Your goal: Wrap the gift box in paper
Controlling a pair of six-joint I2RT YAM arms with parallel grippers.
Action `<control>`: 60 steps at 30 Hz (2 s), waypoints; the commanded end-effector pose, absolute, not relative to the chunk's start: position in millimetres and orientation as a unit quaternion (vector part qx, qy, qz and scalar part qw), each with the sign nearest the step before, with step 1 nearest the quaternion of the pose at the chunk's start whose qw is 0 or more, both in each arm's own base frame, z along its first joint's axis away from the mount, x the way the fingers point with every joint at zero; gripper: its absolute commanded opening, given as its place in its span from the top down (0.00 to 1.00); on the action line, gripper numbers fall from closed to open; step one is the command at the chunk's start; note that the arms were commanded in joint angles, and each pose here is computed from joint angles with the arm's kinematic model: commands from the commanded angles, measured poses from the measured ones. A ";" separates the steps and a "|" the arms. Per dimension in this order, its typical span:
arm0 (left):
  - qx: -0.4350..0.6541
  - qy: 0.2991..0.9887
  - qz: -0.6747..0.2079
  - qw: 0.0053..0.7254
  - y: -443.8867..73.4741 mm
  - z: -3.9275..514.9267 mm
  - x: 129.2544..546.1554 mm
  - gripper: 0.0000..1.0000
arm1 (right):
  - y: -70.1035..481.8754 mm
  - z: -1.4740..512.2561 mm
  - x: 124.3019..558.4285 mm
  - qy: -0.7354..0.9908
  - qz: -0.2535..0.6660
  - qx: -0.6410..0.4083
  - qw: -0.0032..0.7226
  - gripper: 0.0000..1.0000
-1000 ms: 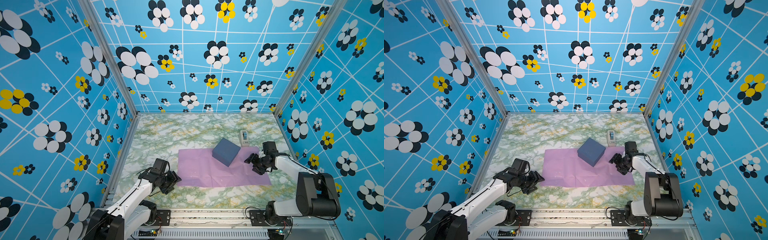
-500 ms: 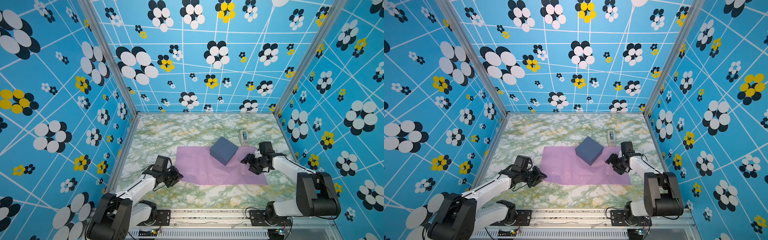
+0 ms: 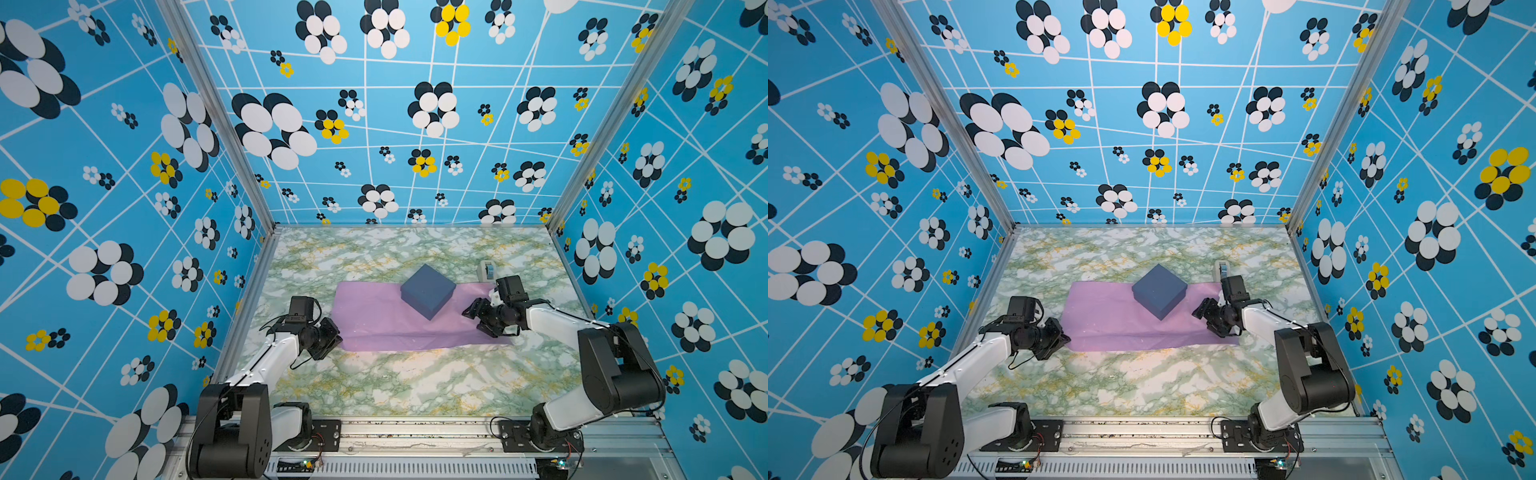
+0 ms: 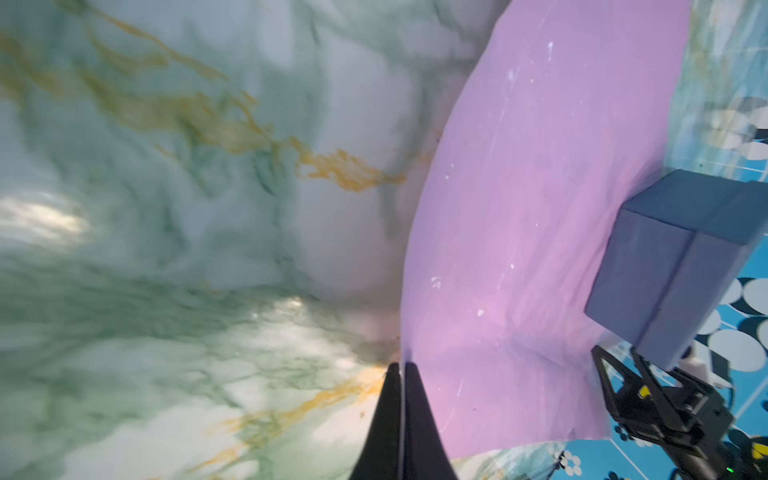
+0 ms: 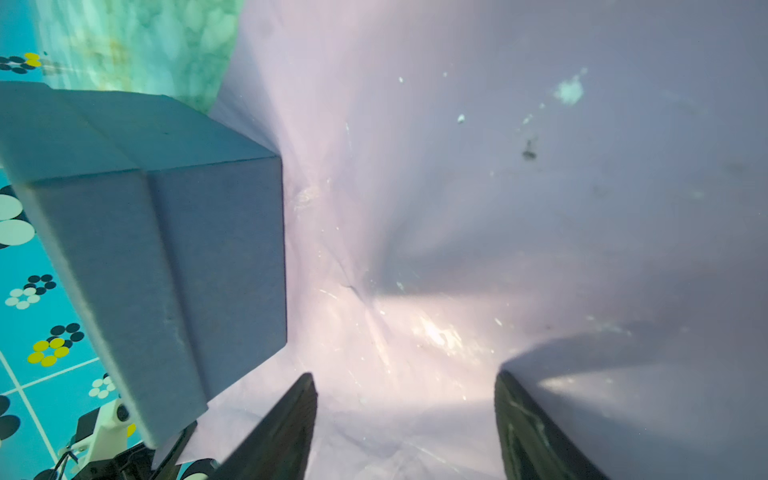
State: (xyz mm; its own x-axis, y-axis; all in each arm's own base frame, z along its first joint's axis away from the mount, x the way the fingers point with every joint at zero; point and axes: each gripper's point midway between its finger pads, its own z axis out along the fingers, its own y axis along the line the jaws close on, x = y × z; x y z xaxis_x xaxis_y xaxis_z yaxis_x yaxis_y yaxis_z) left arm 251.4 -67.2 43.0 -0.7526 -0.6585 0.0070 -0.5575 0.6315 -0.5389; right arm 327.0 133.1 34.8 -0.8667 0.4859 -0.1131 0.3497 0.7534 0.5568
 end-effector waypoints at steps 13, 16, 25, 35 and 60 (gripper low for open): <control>-0.250 0.926 -0.192 0.209 -37.7 143.2 276.9 0.62 | 140.1 143.1 374.1 0.941 0.243 0.085 0.219 0.22; -0.212 0.926 -0.230 0.211 -64.7 144.4 288.6 0.63 | 157.1 144.6 403.1 0.944 0.251 0.036 0.210 0.22; -0.162 0.927 -0.283 0.184 -128.6 88.8 334.2 0.72 | 204.8 129.1 462.1 0.940 0.279 -0.079 0.181 0.23; -0.156 0.942 -0.246 0.164 -127.1 45.7 355.8 0.74 | 257.9 103.3 473.9 0.911 0.339 -0.186 0.146 0.24; -0.163 0.957 -0.192 0.141 -116.9 11.5 346.9 0.77 | 317.9 92.6 445.9 0.848 0.446 -0.274 0.089 0.46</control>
